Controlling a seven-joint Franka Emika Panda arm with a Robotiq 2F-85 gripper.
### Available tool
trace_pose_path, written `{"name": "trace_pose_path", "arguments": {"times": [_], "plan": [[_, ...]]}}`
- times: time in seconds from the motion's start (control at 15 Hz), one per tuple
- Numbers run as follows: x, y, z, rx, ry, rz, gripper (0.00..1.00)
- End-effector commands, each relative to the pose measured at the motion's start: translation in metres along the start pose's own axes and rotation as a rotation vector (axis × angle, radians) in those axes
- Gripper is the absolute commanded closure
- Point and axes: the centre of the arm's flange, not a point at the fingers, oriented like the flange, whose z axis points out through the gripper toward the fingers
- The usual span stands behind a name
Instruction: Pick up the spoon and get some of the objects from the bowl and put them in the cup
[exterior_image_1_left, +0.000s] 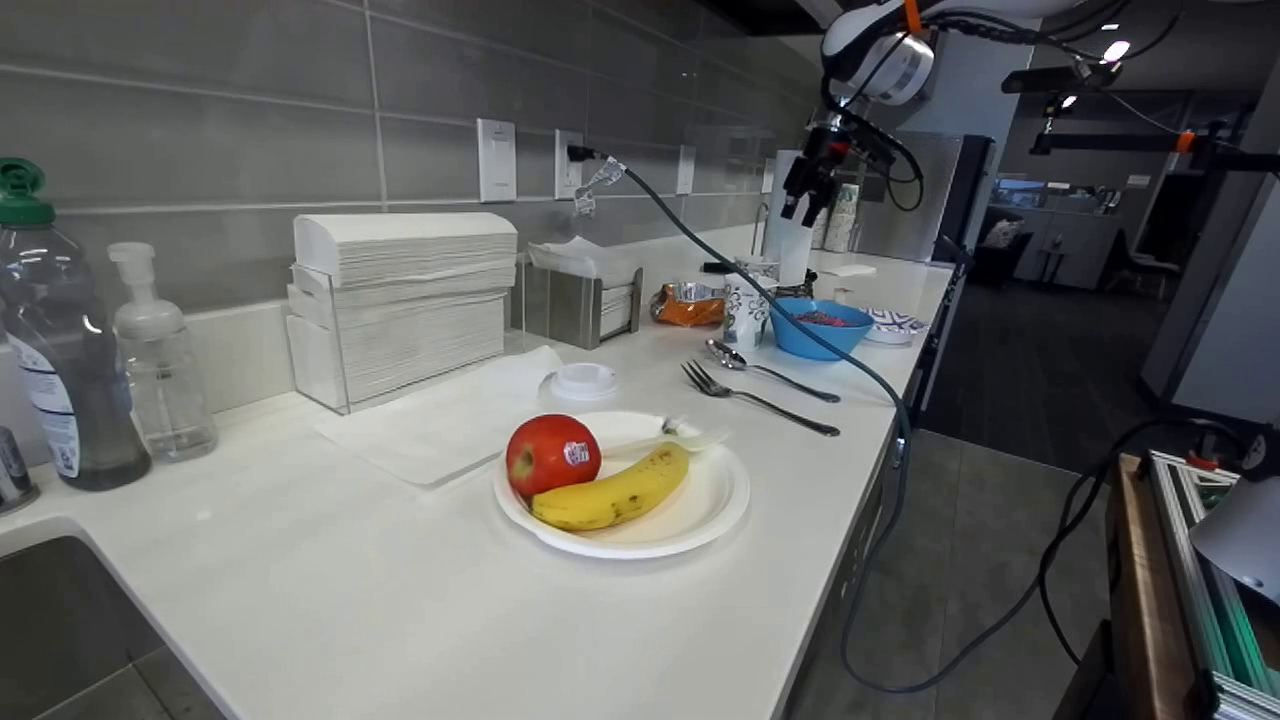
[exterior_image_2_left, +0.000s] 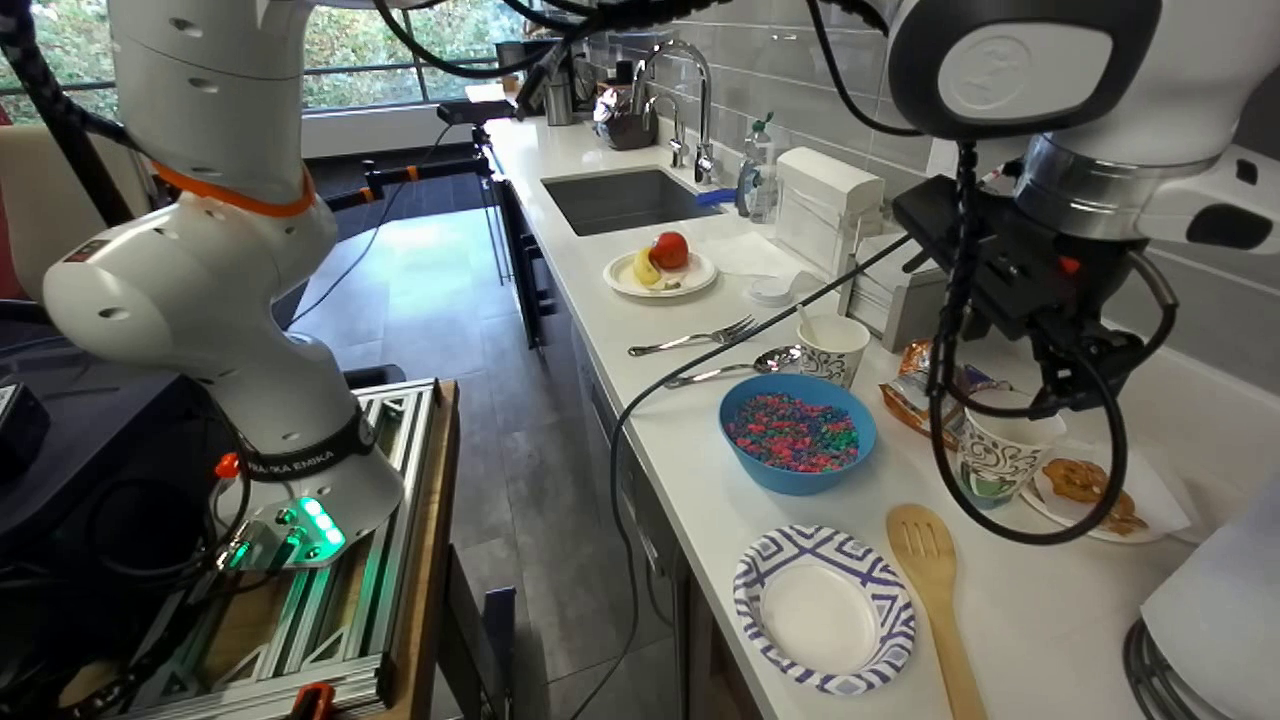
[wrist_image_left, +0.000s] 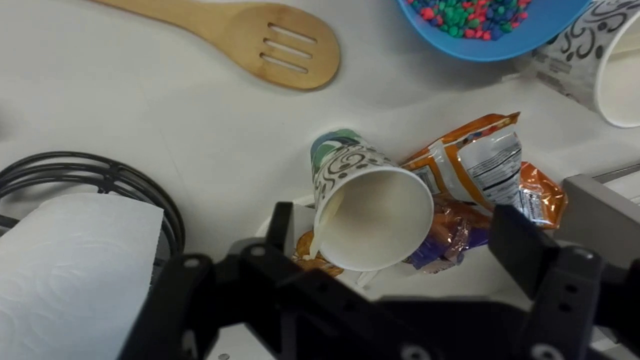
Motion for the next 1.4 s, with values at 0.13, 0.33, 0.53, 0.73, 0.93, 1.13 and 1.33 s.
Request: {"name": "trace_pose_path", "arguments": {"times": [0.13,0.33,0.53,0.73,0.93,1.13,1.33], "plan": [[0.017,0.013,0.027,0.041,0.072,-0.068,0.0],[0.024,0.017,0.036,0.05,0.086,-0.081,0.0],[0.029,0.021,0.043,0.061,0.093,-0.085,0.0],[0.032,0.025,0.047,0.08,0.096,-0.088,0.0],[0.035,0.026,0.052,0.097,0.098,-0.092,0.03],[0.038,0.026,0.058,0.102,0.094,-0.093,0.11],[0.04,0.025,0.062,0.106,0.088,-0.095,0.2]]}}
